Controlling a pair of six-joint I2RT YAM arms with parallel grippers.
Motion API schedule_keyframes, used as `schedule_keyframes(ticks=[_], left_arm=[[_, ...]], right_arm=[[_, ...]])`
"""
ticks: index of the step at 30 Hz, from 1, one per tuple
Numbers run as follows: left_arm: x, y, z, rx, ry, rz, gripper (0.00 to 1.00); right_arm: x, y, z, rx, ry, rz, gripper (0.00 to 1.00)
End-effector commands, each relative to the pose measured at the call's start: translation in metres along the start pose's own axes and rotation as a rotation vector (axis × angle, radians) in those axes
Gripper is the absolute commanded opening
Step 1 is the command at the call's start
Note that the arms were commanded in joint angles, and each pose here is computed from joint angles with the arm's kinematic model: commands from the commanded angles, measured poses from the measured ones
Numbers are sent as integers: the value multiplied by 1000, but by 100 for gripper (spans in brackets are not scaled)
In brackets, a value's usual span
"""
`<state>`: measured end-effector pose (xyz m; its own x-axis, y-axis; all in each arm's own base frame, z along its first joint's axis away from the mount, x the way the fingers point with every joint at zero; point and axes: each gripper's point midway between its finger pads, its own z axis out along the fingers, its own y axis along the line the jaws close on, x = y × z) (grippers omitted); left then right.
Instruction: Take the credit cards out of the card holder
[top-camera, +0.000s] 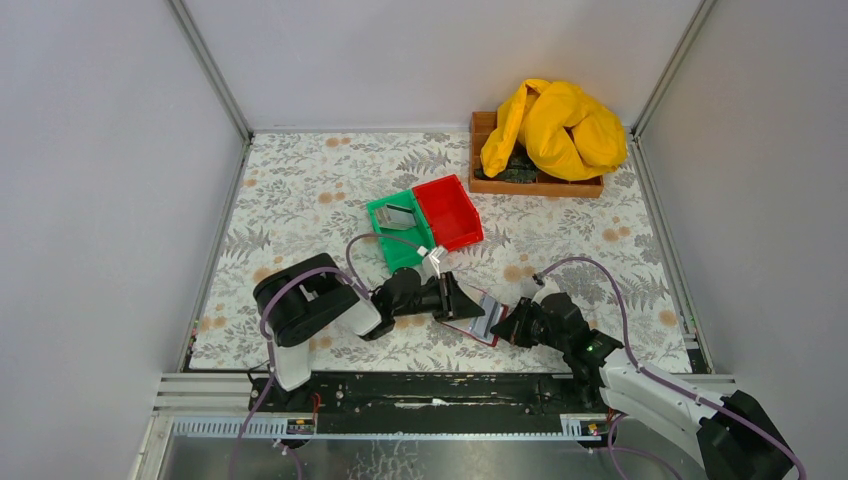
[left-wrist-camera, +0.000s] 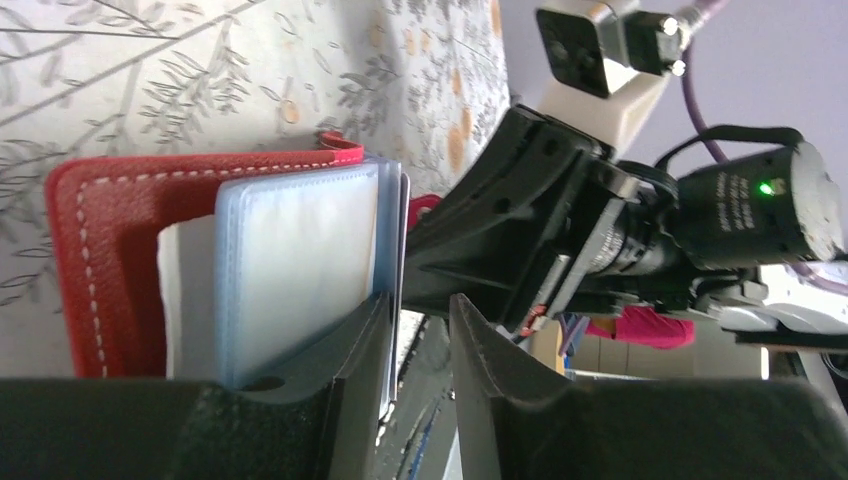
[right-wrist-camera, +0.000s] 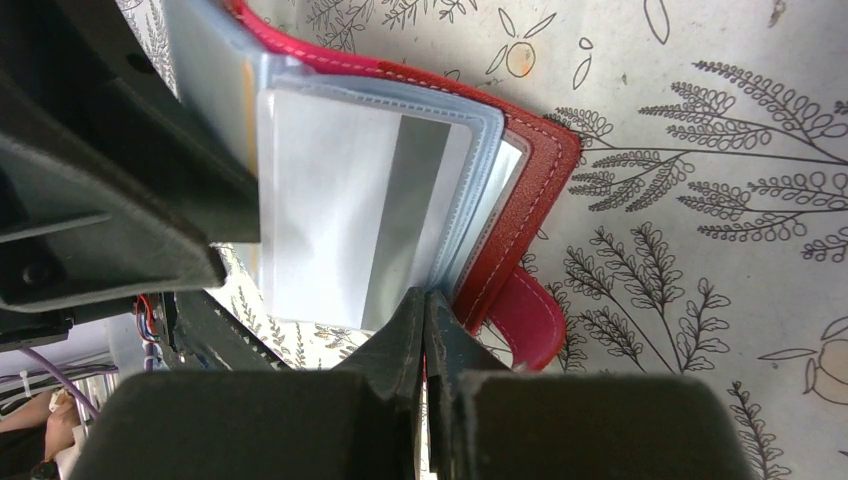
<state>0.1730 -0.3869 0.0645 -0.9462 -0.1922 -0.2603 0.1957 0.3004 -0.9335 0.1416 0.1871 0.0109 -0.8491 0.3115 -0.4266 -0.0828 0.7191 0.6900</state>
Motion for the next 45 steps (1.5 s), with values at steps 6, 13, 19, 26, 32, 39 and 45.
schedule_keyframes(ticks=[6, 13, 19, 26, 32, 39, 45], left_arm=[[49, -25, -3, 133, 216, -11, 35], [52, 3, 0, 20, 217, 5, 34], [53, 26, -1, -115, 212, 54, 34], [52, 39, -1, -191, 216, 85, 33], [58, 48, -2, -213, 235, 80, 33], [62, 48, -1, -204, 249, 81, 32], [68, 50, -3, -198, 271, 77, 31]], right_arm=[[-3, -11, -1, 46, -24, -6, 0], [-6, -9, -3, 44, -34, -16, 0], [-4, -10, -2, 47, -25, -15, 0], [-7, -8, -4, 49, -31, -26, 0], [-9, -7, -7, 53, -41, -29, 0], [-15, -4, -11, 56, -60, -35, 0], [-20, -1, -14, 55, -82, -36, 0]])
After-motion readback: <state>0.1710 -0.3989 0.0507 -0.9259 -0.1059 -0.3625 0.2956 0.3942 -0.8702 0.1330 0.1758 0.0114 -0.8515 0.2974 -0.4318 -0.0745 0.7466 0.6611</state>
